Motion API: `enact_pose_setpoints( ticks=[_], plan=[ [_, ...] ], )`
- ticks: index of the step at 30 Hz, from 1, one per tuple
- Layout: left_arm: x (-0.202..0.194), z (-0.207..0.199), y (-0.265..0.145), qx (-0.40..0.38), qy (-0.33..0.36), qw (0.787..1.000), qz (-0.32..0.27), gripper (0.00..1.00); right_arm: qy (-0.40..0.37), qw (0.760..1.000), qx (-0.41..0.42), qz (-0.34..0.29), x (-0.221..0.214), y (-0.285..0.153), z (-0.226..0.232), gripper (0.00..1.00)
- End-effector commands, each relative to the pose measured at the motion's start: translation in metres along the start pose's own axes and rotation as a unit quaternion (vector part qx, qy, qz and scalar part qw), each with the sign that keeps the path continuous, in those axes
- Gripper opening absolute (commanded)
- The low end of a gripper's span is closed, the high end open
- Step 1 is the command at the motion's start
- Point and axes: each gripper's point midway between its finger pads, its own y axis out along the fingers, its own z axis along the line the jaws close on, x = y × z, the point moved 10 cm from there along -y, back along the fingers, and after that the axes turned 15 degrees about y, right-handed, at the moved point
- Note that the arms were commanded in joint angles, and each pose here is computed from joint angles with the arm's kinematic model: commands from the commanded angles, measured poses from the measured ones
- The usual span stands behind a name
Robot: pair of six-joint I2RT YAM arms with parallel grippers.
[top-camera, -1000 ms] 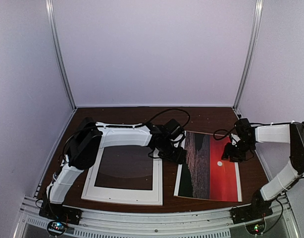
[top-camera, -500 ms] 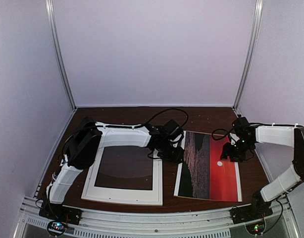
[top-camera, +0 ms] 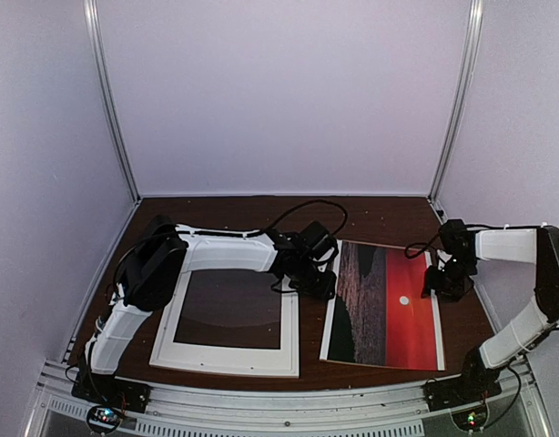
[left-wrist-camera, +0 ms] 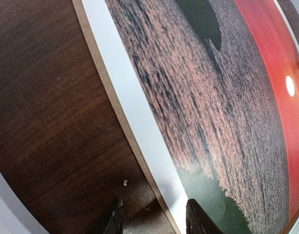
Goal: Put the photo into the frame
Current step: Adjust the photo on the backboard.
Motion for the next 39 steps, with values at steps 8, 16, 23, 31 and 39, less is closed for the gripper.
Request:
enact_pose_setpoints(
  ticks=[8,16,23,31,39],
  plan=[
    [-0.019,-0.008,0.014,-0.042,0.000,0.999,0.034,0.34,-0.001,0.997,0.073,0.022,-0.005,0.007,0.006,0.51],
    [-0.015,-0.012,0.014,-0.070,-0.008,0.997,0.017,0.30,0.005,0.993,0.116,0.005,-0.007,-0.008,0.010,0.47],
    [-0.010,-0.014,0.006,-0.083,-0.004,0.996,-0.016,0.23,0.007,0.995,0.099,0.003,-0.008,-0.008,0.007,0.47],
    [-0.006,-0.013,0.004,-0.097,-0.009,0.995,-0.032,0.18,0.005,0.995,0.100,0.009,-0.010,-0.004,0.006,0.45],
    [-0.009,-0.004,-0.002,-0.034,-0.017,0.999,-0.009,0.18,0.010,0.996,0.091,0.002,-0.010,-0.007,0.004,0.44]
  ],
)
